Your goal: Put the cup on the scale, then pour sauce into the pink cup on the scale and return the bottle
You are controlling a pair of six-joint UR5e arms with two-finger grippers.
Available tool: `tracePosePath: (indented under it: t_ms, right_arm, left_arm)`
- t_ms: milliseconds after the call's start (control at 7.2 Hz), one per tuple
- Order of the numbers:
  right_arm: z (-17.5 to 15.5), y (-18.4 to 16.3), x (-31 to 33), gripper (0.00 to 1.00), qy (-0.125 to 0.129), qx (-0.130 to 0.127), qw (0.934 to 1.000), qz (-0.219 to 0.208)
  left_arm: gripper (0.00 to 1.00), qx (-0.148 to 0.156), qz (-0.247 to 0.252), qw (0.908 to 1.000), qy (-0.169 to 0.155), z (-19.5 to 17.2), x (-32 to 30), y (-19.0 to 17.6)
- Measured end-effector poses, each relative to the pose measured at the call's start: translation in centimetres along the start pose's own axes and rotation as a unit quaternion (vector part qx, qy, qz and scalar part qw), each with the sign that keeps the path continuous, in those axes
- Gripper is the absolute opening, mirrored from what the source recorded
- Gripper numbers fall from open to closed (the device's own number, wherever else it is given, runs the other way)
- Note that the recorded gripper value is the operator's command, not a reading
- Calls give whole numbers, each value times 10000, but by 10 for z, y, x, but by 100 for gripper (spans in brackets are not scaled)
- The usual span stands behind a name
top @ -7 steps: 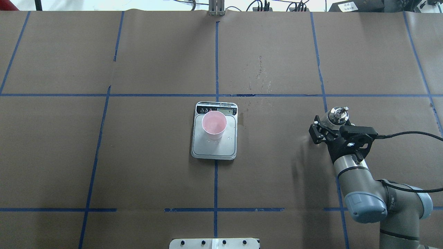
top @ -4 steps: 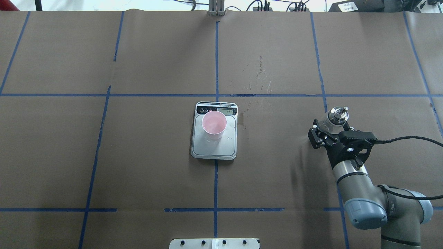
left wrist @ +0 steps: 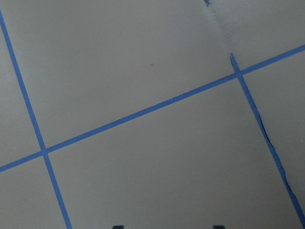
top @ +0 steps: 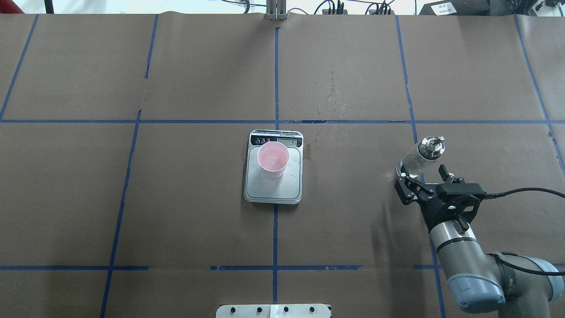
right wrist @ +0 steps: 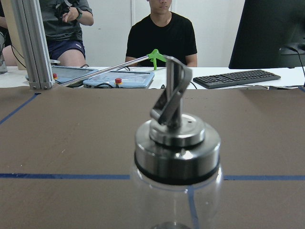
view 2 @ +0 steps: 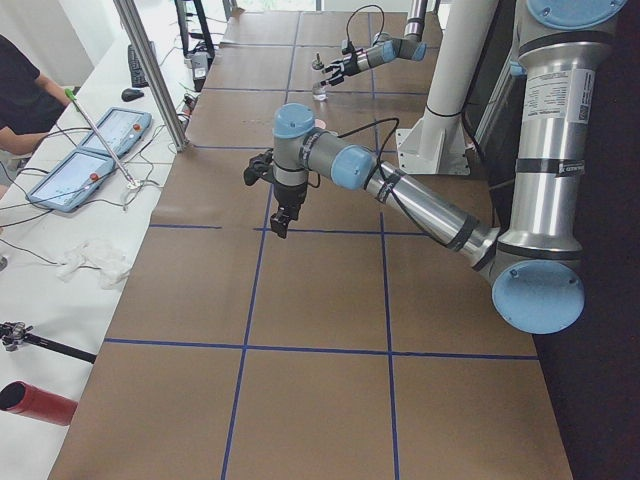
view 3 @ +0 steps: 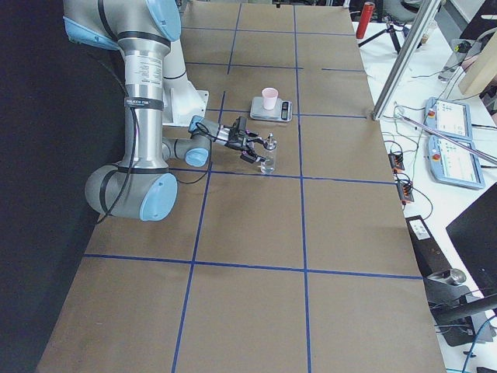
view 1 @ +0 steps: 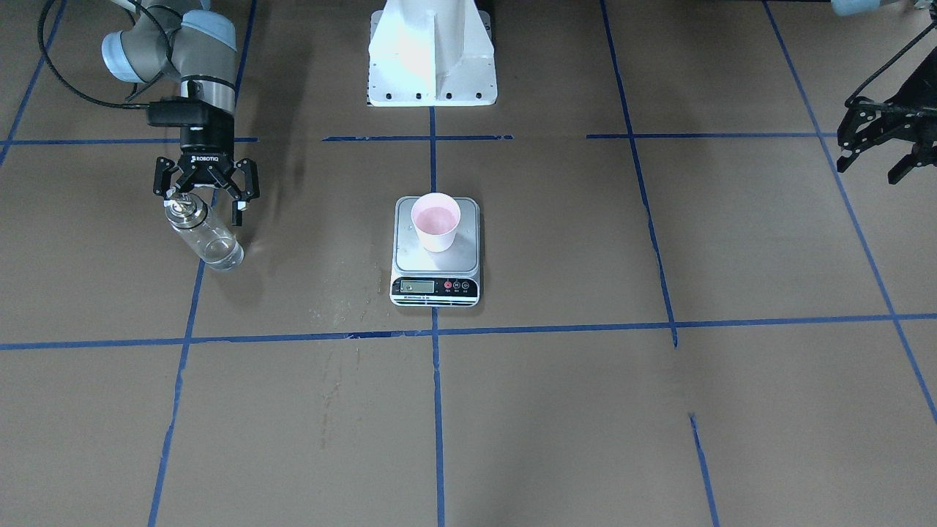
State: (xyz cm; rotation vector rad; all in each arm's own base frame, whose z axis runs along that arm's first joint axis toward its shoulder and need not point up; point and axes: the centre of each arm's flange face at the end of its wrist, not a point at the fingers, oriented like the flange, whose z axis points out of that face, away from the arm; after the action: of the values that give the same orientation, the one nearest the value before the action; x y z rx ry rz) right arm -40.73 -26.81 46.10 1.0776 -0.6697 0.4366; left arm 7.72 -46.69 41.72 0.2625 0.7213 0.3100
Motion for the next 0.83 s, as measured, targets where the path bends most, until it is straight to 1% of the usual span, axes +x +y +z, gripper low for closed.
tracePosePath:
  t_ms: [278,417,556,834]
  right_arm:
    - [-31,15,19,100,-327,-144,9994,20]
    - [-43,22,40,100,-474,-251,9986,23]
    - [-51,24,71,100,-573,-362,9977,37]
    - [-51,30,129,100,-666,-533,9964,27]
  left_arm:
    - [70,-15,-9,10000,-1,1,-1,1]
    - [70,-18,-12,10000,-1,1,-1,1]
    - [70,-22,-14,10000,1,2,-1,2]
    - [70,-33,-21,10000,6,3,-1,2]
